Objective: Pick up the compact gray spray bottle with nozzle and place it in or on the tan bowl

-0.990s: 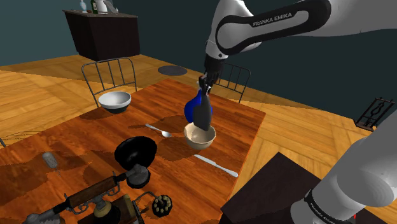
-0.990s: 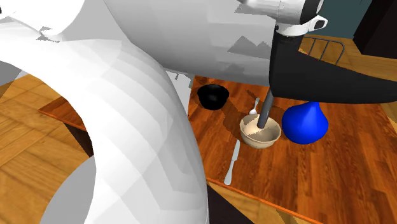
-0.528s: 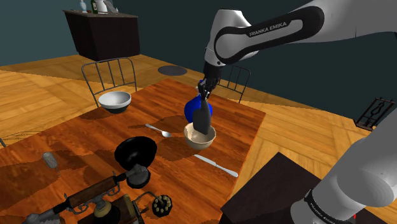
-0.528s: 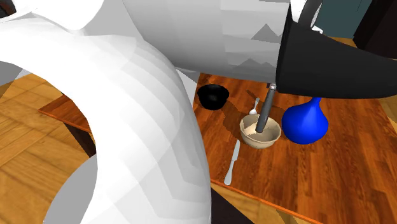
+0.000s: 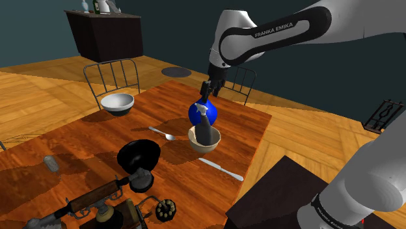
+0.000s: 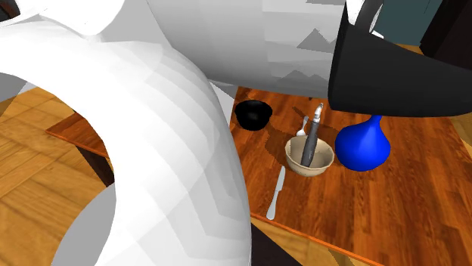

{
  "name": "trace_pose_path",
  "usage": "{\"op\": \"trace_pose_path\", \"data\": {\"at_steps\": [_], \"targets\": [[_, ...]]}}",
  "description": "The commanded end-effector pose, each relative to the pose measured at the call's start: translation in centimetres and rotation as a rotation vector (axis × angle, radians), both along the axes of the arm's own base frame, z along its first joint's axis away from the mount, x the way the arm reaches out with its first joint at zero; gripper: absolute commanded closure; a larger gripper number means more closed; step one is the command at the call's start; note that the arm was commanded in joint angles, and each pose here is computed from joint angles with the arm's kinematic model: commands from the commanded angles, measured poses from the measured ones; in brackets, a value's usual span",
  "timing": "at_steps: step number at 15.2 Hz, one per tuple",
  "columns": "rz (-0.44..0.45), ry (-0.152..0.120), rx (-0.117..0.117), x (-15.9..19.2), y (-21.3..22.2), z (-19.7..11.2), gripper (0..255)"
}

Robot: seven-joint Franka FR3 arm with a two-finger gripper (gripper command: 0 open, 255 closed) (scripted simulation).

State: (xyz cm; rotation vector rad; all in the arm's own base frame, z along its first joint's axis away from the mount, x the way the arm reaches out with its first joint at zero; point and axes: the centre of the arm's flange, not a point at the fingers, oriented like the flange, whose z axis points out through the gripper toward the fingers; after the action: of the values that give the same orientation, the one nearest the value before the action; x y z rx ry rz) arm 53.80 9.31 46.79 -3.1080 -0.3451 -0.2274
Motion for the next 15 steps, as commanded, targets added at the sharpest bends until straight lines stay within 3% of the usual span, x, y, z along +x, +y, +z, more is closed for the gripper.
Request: {"op": "trace_pose_path", "data": {"at_steps": [1,3,7,15], "targets": [[0.0,0.0,0.0,0.0,0.0,0.0,0],[0.0,0.0,0.0,0.0,0.0,0.0,0],[0.0,0.0,0.0,-0.7,-0.1,5.0,0],[0.0,0.0,0.0,-0.7,-0.1,4.9,0]]}}
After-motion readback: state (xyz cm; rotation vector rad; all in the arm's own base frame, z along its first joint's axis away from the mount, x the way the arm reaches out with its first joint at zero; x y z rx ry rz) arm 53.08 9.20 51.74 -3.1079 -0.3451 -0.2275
